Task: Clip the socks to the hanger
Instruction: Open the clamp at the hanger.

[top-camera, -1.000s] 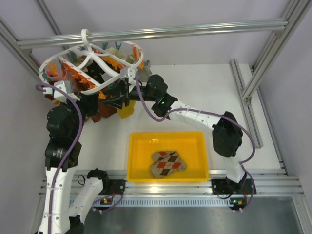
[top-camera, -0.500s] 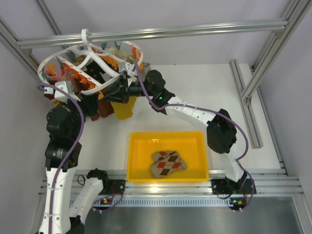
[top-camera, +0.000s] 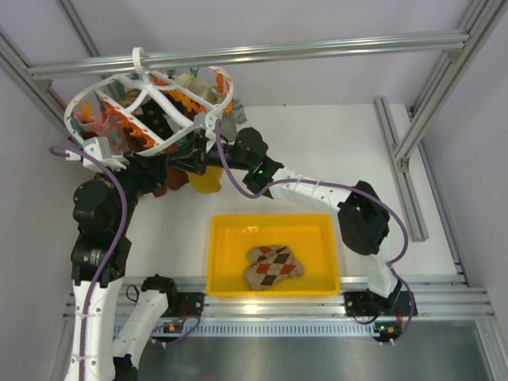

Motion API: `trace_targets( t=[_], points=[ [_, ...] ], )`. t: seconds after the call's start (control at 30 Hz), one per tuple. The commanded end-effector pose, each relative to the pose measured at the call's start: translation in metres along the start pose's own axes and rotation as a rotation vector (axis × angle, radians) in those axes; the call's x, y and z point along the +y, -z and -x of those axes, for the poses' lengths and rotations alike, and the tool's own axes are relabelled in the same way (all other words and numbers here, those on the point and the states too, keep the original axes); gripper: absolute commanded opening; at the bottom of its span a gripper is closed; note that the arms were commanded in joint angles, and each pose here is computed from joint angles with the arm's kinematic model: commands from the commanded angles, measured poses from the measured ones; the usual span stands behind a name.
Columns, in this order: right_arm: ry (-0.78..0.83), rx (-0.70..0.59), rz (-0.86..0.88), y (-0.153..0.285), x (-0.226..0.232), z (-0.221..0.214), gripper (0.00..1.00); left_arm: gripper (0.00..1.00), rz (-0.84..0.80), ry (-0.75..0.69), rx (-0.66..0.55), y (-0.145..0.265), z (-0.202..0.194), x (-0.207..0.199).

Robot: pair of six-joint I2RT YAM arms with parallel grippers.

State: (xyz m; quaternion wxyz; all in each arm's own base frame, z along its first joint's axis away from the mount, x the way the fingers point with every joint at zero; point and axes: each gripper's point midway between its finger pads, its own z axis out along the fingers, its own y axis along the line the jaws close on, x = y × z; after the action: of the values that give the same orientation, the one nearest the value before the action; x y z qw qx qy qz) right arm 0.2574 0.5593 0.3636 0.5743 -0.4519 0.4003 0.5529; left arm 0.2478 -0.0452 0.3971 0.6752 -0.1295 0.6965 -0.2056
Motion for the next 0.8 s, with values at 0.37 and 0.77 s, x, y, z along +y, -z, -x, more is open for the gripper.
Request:
trace_targets(
  t=[0.37, 0.77],
  points=[
    [0.078, -0.087, 0.062, 0.002, 0.032, 0.048, 0.0, 0.6, 0.014, 0.07, -0.007, -0.013, 0.012, -0.006],
    [0.101, -0.075, 0.08, 0.004, 0.039, 0.05, 0.0, 0.6, 0.073, 0.055, -0.106, -0.017, 0.033, 0.004]
  ],
)
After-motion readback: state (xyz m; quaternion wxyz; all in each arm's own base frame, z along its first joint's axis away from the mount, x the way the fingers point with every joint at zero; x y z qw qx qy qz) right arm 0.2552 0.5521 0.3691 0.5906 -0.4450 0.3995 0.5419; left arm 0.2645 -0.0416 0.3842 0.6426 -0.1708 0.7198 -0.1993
